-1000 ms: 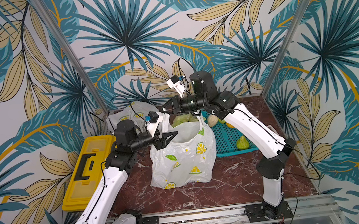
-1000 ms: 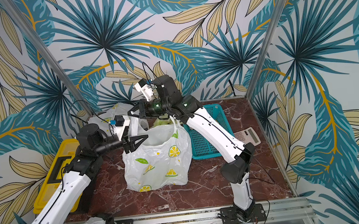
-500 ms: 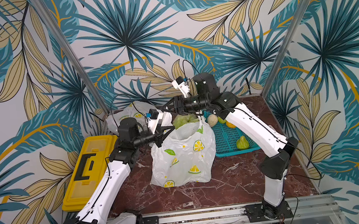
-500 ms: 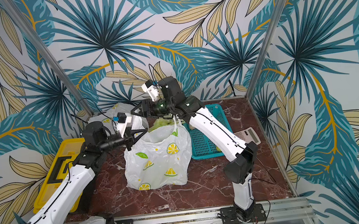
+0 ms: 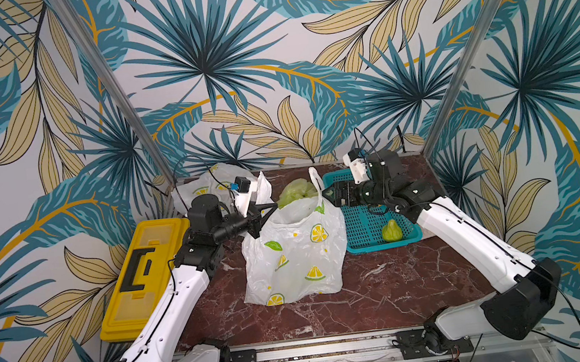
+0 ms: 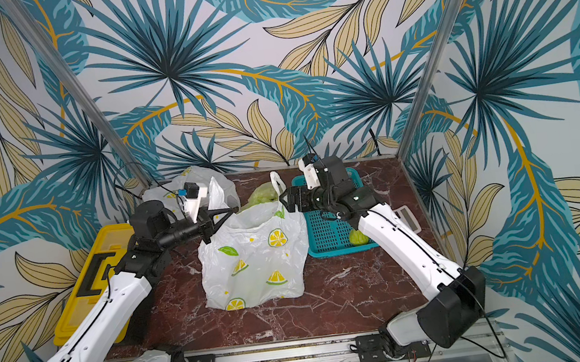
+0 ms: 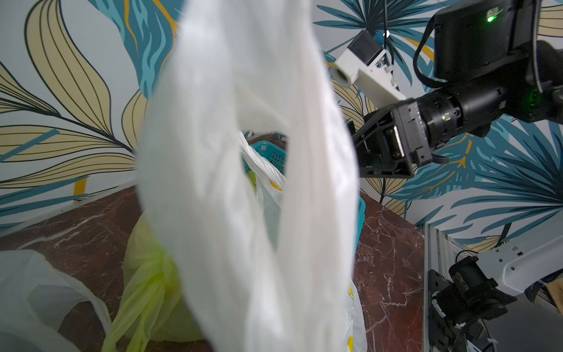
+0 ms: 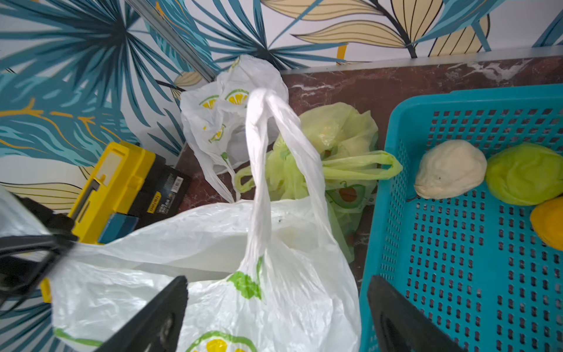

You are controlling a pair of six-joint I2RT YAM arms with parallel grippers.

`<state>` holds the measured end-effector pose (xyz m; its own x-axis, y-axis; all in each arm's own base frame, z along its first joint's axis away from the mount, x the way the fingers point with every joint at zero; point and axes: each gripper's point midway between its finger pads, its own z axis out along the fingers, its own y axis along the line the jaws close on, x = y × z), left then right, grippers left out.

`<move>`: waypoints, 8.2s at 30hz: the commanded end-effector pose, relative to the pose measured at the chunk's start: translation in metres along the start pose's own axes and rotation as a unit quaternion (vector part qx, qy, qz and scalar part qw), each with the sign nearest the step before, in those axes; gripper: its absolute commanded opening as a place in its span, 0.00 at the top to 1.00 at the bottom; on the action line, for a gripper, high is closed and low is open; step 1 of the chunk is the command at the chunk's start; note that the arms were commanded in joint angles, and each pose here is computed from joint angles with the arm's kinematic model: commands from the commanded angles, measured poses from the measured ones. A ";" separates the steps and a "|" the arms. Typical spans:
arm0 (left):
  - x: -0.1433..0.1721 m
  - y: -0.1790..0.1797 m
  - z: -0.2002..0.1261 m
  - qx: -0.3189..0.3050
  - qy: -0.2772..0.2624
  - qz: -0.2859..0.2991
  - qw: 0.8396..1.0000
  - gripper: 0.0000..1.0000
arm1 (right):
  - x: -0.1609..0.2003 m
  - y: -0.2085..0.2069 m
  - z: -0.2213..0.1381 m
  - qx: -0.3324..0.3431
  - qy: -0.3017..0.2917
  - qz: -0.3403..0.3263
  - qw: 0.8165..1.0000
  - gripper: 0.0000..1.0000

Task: Place the pears into plastic bags & tie knots
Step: Tie the plastic bag at the center of the board.

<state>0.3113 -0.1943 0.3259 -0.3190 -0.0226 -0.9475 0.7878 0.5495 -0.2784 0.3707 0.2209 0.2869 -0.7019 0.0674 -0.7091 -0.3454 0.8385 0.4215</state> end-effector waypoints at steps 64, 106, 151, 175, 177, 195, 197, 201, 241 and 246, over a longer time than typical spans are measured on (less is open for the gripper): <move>0.038 -0.007 0.035 0.177 0.165 -0.097 0.965 0.44 | 0.066 0.096 0.066 -0.129 0.066 -0.427 0.893 0.98; 0.038 0.027 0.056 0.086 0.189 -0.084 0.975 0.93 | -0.026 0.133 0.087 -0.205 0.077 0.083 0.972 0.46; 0.051 0.045 0.043 0.061 0.192 -0.140 0.970 0.94 | 0.071 0.132 -0.001 -0.273 0.052 -0.179 0.944 1.00; 0.062 0.011 0.025 0.120 0.197 -0.140 0.963 0.60 | 0.113 0.089 0.086 -0.126 0.057 -0.371 0.918 1.00; 0.068 0.009 0.022 0.124 0.206 -0.142 0.960 0.55 | 0.113 0.087 0.088 -0.130 0.058 -0.365 0.920 1.00; 0.068 0.018 0.028 0.103 0.230 -0.136 0.958 0.44 | 0.112 0.097 0.092 -0.172 0.058 -0.341 0.922 1.00; 0.071 0.025 0.034 0.089 0.241 -0.139 0.956 0.48 | 0.113 0.096 0.092 -0.171 0.054 -0.341 0.923 1.00; 0.076 0.029 0.034 0.074 0.249 -0.132 0.957 0.55 | 0.111 0.096 0.091 -0.169 0.051 -0.339 0.924 1.00; 0.059 -0.017 0.029 0.101 0.226 0.000 0.969 0.98 | 0.090 0.085 0.088 -0.192 0.159 -0.242 0.938 0.76; 0.059 -0.021 0.025 0.099 0.224 -0.029 0.969 0.86 | 0.068 0.083 0.090 -0.130 0.085 -0.263 0.952 1.00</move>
<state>0.2995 -0.2275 0.2619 -0.5148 0.3709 -0.7730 0.8400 0.3987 -0.3681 0.3338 0.3503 0.2188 -0.4927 -0.4720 -0.7311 -0.8411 0.4738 0.2609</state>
